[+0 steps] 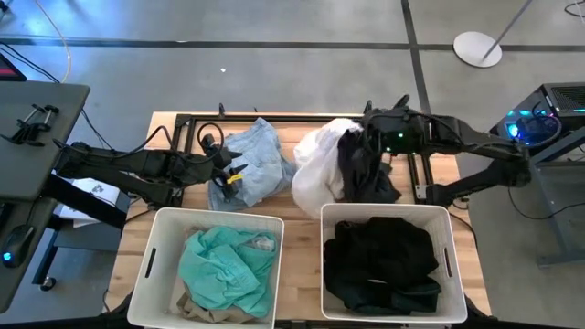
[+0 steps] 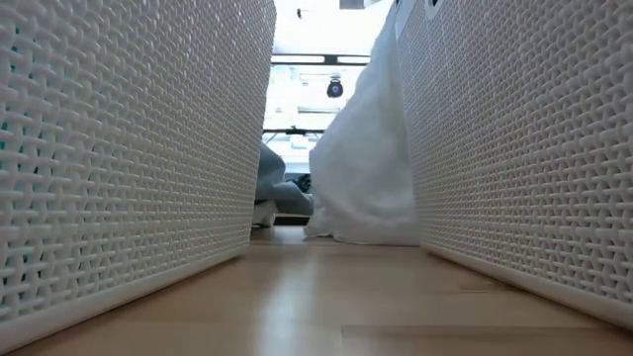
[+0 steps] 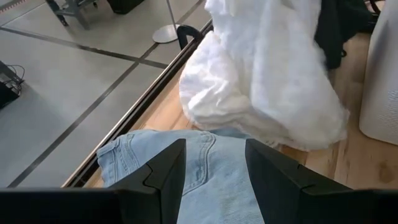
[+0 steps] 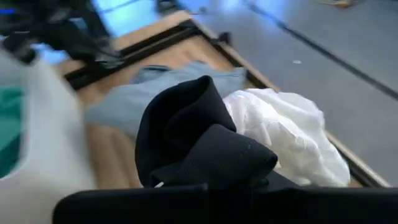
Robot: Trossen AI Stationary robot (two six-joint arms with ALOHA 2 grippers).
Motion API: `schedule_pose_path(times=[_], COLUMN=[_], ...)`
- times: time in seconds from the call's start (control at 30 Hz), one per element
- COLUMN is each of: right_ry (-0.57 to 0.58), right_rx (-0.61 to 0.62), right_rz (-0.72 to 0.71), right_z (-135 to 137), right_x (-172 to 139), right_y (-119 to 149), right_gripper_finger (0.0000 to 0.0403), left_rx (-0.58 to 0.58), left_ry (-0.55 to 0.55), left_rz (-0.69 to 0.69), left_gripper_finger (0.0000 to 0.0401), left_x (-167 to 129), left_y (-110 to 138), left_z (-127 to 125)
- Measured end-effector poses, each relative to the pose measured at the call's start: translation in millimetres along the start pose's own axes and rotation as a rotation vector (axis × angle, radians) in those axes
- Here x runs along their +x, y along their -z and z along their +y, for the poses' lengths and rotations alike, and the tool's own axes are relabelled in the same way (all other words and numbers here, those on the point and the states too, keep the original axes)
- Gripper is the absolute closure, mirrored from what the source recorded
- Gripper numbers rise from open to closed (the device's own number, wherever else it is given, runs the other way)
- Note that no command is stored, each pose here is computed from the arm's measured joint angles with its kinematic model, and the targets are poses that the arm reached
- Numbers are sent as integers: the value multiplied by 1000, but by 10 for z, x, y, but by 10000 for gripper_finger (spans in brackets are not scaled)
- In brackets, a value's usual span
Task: Sort clothes
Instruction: Put the black shorts into the right white laundry bin
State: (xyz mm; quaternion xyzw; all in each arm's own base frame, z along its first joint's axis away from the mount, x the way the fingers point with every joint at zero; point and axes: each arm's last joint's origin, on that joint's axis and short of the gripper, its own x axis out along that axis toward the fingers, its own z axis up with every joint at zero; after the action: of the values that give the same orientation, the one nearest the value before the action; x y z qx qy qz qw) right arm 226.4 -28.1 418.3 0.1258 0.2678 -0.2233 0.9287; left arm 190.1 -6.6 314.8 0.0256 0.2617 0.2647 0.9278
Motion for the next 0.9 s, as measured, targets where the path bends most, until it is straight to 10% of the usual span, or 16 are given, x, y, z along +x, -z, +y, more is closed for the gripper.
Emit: schedule_pose_path(times=[0.47,0.9], right_ry=[-142,-48], right_rx=[-100,15], right_rz=[126,435], right_z=[266,-113], right_x=[1241,1255], right_y=[573,513], right_gripper_finger=[379,136], left_rx=[-3,-17], left_ry=[-2,-5], left_rz=[8,25], left_gripper_finger=[243,243], left_x=[1,0], left_y=[9,28], left_z=[1,6])
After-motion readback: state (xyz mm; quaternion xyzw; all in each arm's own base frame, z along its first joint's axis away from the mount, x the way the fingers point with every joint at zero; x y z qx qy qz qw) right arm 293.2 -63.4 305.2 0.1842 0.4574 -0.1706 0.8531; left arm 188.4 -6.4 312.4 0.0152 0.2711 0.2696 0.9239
